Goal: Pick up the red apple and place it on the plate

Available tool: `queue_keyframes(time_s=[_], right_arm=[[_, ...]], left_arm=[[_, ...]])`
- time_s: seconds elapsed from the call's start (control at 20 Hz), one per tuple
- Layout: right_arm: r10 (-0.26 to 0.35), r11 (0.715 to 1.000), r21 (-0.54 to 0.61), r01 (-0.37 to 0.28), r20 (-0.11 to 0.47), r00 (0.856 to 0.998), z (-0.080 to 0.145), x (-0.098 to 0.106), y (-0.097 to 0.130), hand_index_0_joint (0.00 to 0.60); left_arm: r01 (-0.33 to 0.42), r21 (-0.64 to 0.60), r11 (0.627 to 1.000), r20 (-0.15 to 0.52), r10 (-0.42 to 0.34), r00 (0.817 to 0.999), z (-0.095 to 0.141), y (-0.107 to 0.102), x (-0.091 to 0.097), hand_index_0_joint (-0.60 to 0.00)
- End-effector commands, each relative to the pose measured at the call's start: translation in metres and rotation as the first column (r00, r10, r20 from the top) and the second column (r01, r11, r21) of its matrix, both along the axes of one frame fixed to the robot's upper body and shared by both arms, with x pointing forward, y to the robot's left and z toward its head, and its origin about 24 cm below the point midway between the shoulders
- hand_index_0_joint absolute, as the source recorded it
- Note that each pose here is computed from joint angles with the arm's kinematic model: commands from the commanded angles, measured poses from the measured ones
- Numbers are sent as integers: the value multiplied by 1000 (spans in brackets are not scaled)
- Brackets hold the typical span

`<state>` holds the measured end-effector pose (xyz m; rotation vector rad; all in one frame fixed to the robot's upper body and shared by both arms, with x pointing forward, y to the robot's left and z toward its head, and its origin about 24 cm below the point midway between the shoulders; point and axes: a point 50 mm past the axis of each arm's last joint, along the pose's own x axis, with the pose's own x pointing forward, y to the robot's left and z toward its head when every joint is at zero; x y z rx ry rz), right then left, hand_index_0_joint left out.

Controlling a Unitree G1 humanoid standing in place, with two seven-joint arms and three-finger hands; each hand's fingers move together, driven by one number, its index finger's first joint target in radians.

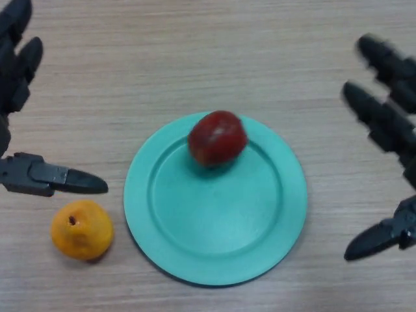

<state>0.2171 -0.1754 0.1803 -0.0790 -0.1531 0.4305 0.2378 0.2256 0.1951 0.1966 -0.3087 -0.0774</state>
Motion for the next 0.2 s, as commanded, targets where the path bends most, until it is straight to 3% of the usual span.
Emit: queue_keyframes(time_s=[0.05,0.15,0.2], right_arm=[[1,1000,3,-2,180,984,28,-9,-2,0],[-27,999,36,21,180,983,28,-3,-5,0],[-56,998,34,50,195,979,27,1,-10,0]], left_arm=[[14,30,999,182,-20,983,30,-2,-14,0],[55,68,996,185,-67,981,31,-7,-16,0],[119,177,977,150,-146,978,25,-12,-19,0]])
